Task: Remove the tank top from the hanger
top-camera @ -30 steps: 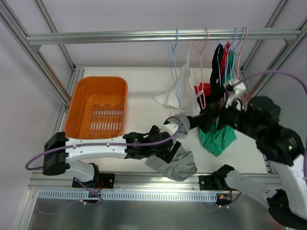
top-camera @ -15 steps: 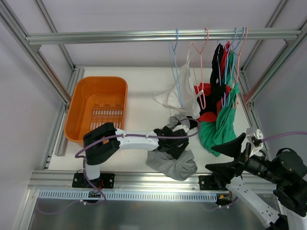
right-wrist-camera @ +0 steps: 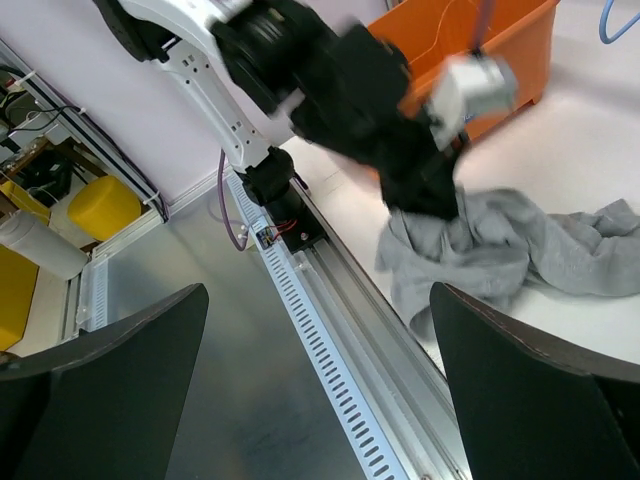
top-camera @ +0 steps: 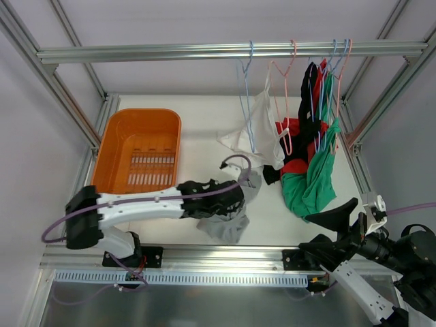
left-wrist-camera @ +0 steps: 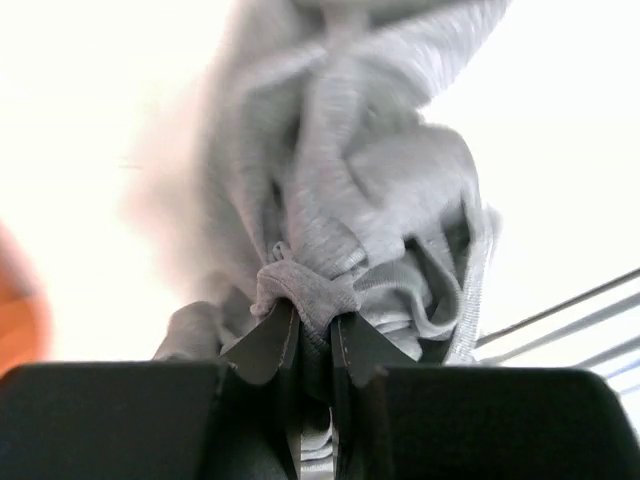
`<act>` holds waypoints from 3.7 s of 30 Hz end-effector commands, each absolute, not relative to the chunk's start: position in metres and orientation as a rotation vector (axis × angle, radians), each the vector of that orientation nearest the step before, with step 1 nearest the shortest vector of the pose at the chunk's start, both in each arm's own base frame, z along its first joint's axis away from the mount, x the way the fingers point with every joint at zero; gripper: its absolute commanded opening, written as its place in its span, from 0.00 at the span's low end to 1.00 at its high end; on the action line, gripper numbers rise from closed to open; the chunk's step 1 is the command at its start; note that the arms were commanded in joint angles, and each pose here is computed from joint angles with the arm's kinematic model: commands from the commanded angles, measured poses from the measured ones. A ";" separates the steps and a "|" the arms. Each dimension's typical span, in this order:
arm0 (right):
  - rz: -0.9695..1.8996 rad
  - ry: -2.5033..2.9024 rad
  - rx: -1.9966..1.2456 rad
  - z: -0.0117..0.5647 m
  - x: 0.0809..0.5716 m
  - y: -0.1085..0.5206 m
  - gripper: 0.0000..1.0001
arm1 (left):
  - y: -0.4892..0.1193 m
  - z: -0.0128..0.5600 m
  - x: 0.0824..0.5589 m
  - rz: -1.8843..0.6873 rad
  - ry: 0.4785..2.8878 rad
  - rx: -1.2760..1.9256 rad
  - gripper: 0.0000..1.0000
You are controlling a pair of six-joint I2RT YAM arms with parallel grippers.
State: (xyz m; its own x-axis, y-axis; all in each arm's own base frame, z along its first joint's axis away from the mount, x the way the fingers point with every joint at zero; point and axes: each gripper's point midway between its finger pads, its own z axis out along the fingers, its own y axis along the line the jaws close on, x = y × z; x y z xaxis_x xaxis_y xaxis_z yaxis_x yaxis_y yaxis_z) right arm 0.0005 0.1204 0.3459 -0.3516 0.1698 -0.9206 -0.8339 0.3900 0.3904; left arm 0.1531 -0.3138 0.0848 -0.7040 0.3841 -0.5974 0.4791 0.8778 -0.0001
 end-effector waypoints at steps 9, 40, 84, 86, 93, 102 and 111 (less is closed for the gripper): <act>1.155 1.520 -0.535 0.367 0.009 0.115 1.00 | -0.194 0.329 0.201 -0.103 2.044 0.173 0.00; 0.619 1.872 -0.218 0.391 0.135 0.102 1.00 | -0.045 0.334 0.263 0.033 2.212 -0.253 0.99; 0.272 1.880 -0.168 0.443 0.341 0.148 0.00 | -0.105 0.276 0.121 -0.723 1.852 0.170 0.99; 0.302 1.832 -0.164 0.458 0.335 0.147 0.00 | -0.106 0.275 0.121 -0.727 1.854 0.172 0.99; 0.333 1.794 -0.174 0.470 0.317 0.142 0.00 | -0.111 0.277 0.119 -0.750 1.850 0.213 0.99; 0.499 1.884 -0.189 0.411 0.217 0.122 0.00 | -0.133 0.340 0.112 -0.882 1.731 0.337 0.99; 0.625 1.975 -0.353 0.355 0.070 0.080 0.00 | -0.164 0.386 0.135 -1.062 1.676 0.334 0.99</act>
State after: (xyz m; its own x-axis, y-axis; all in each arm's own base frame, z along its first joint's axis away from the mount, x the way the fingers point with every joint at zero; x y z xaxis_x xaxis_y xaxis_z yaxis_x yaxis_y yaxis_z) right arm 0.1136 0.0895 0.3680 -0.4137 0.0550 -0.9088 -0.4541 0.8527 0.2583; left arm 0.1391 -0.1547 0.3408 -0.4545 -0.2112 -0.8653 0.6020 0.6432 -0.4732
